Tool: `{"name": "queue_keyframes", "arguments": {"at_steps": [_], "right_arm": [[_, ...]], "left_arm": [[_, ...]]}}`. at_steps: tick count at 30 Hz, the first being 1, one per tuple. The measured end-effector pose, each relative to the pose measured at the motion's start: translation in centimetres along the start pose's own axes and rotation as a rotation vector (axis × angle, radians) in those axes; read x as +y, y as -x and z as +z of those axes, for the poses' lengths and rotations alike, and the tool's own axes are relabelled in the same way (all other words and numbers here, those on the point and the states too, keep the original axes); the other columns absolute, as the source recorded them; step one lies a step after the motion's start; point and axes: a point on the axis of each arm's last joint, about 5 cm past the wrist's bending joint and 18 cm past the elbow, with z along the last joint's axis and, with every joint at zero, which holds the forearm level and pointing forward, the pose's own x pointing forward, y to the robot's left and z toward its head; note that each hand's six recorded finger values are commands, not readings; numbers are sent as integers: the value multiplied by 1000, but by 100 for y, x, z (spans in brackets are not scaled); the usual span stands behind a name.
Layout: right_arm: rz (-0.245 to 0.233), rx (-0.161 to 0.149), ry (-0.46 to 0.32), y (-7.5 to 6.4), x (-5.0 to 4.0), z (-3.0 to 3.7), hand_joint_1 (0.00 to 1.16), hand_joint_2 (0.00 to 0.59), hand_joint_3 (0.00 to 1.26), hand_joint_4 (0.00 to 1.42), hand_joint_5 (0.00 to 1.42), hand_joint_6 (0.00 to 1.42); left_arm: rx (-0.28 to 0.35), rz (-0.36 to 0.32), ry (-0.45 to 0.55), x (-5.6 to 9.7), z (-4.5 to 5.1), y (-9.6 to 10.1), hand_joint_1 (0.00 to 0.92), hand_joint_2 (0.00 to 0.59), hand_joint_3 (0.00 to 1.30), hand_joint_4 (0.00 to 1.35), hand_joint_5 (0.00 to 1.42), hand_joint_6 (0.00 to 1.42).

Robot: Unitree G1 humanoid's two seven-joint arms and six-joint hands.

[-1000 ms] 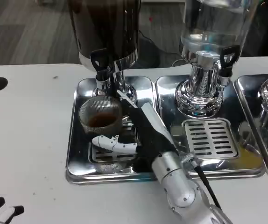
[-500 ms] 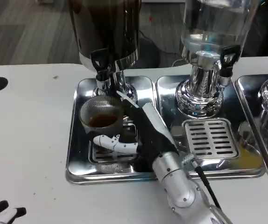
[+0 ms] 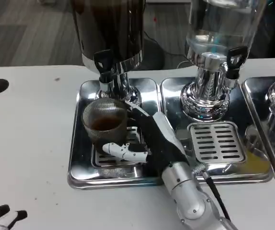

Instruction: Grasp the cup under the faucet to collect the drink, then remove the cup.

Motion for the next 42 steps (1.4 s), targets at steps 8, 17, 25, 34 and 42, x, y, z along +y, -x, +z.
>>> {"name": "queue_keyframes", "arguments": {"at_steps": [8, 17, 25, 34, 42], "right_arm": [[-1, 2, -21, 8, -8, -10, 726, 140, 123, 112, 185, 64], [19, 0, -45, 6, -7, -11, 722, 139, 72, 40, 116, 27], [42, -3, -57, -16, 9, -7, 723, 133, 21, 2, 97, 8], [44, -9, -63, -32, 15, -2, 713, 136, 82, 118, 178, 70], [27, -10, -70, -32, 3, -13, 708, 126, 147, 196, 231, 113]], "left_arm": [[-2, -10, -14, -9, 8, 2, 0, 110, 258, 139, 231, 517], [1, -16, -17, -15, 7, 10, 0, 111, 266, 140, 231, 517], [9, -22, -14, -26, -4, 18, 0, 113, 297, 141, 235, 517], [12, -36, -14, -30, -8, 21, 0, 114, 319, 150, 246, 517], [19, -51, -14, -34, -11, 14, 0, 132, 343, 164, 255, 517]]}}
